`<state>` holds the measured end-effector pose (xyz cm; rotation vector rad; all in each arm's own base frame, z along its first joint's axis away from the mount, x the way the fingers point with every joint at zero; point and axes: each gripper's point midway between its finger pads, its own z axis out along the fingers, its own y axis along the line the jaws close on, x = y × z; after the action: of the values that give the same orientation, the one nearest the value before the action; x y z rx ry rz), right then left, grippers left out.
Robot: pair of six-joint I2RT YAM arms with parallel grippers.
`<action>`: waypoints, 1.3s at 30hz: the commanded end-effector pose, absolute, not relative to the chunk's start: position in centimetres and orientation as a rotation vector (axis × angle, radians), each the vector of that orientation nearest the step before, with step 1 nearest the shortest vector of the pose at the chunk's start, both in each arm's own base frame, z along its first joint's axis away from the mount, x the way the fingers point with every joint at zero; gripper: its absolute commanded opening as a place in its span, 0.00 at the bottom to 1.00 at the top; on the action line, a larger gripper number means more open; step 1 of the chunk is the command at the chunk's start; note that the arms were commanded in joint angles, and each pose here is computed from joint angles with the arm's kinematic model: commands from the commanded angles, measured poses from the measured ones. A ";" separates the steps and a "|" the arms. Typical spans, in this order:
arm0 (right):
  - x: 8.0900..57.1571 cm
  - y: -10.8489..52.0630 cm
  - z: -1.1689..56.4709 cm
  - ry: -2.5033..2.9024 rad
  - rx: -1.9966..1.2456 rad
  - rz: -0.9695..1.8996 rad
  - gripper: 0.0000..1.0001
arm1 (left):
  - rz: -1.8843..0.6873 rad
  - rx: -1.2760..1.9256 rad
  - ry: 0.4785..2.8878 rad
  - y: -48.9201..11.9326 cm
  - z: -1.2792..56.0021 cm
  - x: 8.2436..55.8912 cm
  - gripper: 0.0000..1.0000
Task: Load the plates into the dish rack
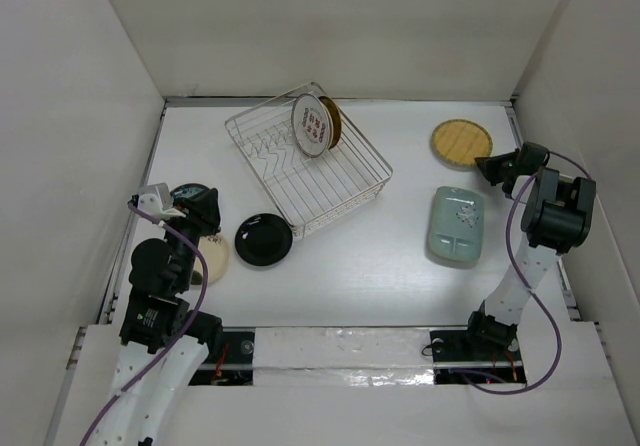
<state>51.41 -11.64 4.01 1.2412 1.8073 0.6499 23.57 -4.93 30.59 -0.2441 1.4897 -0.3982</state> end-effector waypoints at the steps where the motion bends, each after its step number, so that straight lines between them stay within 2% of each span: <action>1: 52.7 -11.2 5.7 1.732 1.247 0.780 0.01 | -0.397 -0.237 1.447 -4.8 31.7 23.5 0.18; 4: 52.3 -11.6 7.9 1.648 1.194 0.759 0.00 | -0.395 -0.238 1.451 -4.8 31.6 23.6 0.18; 8: 52.9 -9.8 15.9 1.566 0.980 0.719 0.00 | -0.393 -0.235 1.458 -4.9 31.5 23.8 0.18; 11: 53.5 -5.3 24.8 1.530 0.734 0.611 0.00 | -0.393 -0.235 1.459 -4.9 31.4 23.8 0.18; 12: 53.3 -2.1 28.3 1.512 0.605 0.558 0.00 | -0.391 -0.237 1.460 -4.9 31.4 23.8 0.18; 15: 53.0 2.7 34.7 1.466 0.413 0.468 0.00 | -0.389 -0.237 1.460 -4.9 31.4 23.8 0.18; 16: 52.6 7.0 35.4 1.498 0.328 0.498 0.00 | -0.387 -0.236 1.462 -4.9 31.3 23.8 0.18; 18: 52.8 10.0 36.9 1.504 0.226 0.435 0.00 | -0.390 -0.236 1.461 -4.9 31.4 23.8 0.18; 19: 52.8 13.6 37.9 1.524 0.161 0.452 0.00 | -0.390 -0.236 1.461 -4.9 31.4 23.8 0.18; 22: 53.0 17.4 40.3 1.525 0.061 0.366 0.00 | -0.389 -0.237 1.460 -4.8 31.4 23.8 0.18; 23: 53.3 20.4 39.0 1.561 0.012 0.366 0.00 | -0.387 -0.237 1.457 -4.8 31.4 23.7 0.18; 28: 54.3 26.9 37.5 1.643 -0.114 0.135 0.00 | -0.387 -0.238 1.454 -4.7 31.5 23.6 0.18; 30: 54.3 27.5 38.5 1.624 -0.111 0.130 0.00 | -0.389 -0.239 1.451 -4.7 31.6 23.6 0.18; 39: 54.8 32.6 32.4 1.716 -0.219 0.056 0.00 | -0.393 -0.236 1.451 -4.8 31.6 23.6 0.18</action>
<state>55.14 32.95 27.79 -0.2587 1.8059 0.0886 23.65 -4.82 30.51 -0.2432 1.4927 -0.3871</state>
